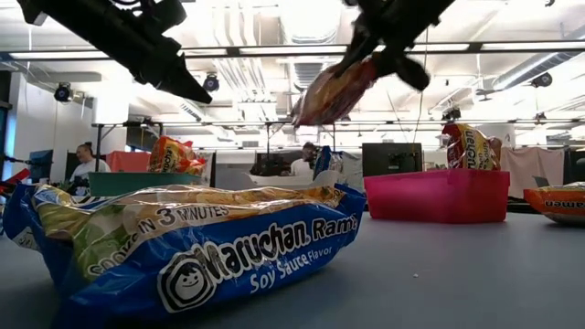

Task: Sort Maruchan noodles
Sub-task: Put the red noodle pack into the pink bin

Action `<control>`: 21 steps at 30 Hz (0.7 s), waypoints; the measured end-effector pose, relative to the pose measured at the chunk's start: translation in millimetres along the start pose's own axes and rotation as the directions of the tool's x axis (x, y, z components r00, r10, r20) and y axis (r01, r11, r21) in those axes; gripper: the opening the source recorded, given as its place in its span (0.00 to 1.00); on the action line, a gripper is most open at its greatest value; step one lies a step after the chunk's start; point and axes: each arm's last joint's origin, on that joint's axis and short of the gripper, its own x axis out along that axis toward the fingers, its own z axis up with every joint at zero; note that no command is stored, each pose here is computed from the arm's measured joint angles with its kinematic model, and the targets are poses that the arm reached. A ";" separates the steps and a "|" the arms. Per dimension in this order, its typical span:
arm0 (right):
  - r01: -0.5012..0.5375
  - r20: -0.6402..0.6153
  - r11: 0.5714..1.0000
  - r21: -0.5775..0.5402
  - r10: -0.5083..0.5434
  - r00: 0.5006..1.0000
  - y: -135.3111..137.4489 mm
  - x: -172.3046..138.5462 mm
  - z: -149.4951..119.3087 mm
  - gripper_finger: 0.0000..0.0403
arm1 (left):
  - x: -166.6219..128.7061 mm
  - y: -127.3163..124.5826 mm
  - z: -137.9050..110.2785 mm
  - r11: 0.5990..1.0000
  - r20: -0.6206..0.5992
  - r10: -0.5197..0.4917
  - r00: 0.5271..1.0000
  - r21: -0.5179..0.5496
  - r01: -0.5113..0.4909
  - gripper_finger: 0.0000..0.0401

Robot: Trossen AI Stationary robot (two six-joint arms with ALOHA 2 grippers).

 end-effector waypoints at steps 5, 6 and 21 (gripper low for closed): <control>0.004 0.004 0.998 0.060 -0.004 1.000 -7.3 -26.0 7.8 0.22 | 0.4 -0.4 -0.2 1.000 -0.001 0.000 1.000 0.001 0.000 0.33; 0.018 -0.006 0.998 0.058 -0.018 1.000 -7.5 -28.6 8.9 0.22 | 0.4 -0.4 -0.1 1.000 0.000 0.000 1.000 0.000 0.000 0.33; 0.504 -0.355 0.825 -0.257 -0.565 0.745 -9.5 -24.7 37.5 0.23 | 0.4 -0.5 0.0 1.000 0.000 -0.001 1.000 -0.001 0.001 0.33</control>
